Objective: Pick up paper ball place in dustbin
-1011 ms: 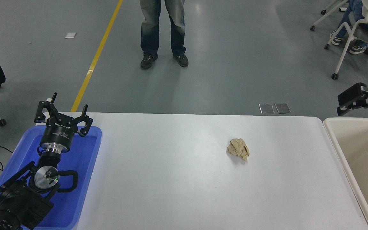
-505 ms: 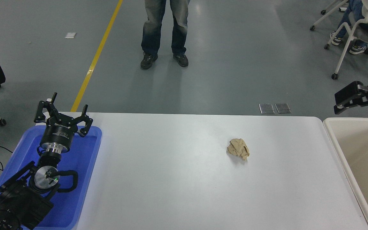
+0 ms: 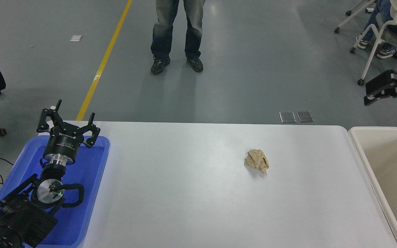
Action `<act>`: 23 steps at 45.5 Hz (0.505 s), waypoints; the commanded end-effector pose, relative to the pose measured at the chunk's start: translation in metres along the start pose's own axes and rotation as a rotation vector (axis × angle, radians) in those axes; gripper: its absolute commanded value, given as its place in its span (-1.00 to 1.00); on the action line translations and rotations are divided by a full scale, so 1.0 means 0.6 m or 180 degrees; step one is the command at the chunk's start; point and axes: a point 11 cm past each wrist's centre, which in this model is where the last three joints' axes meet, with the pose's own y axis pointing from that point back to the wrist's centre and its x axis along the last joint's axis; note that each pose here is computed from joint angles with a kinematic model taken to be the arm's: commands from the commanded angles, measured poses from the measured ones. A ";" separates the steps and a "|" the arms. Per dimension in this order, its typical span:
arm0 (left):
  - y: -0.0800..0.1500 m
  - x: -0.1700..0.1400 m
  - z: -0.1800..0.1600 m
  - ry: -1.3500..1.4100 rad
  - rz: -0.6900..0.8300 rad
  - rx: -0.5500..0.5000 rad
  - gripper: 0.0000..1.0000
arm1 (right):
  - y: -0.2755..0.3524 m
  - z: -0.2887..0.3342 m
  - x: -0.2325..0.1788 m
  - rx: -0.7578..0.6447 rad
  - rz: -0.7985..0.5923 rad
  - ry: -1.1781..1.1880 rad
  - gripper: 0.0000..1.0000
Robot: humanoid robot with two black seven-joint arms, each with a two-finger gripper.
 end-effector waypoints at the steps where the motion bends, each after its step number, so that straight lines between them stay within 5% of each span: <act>1: 0.000 0.000 0.000 0.0000 0.0000 0.0000 1.00 | -0.028 -0.071 0.013 0.0124 -0.0042 0.0261 1.00; 23: 0.000 0.000 0.000 0.0000 0.0000 0.0000 1.00 | -0.191 -0.238 0.024 0.0267 0.0942 0.0727 1.00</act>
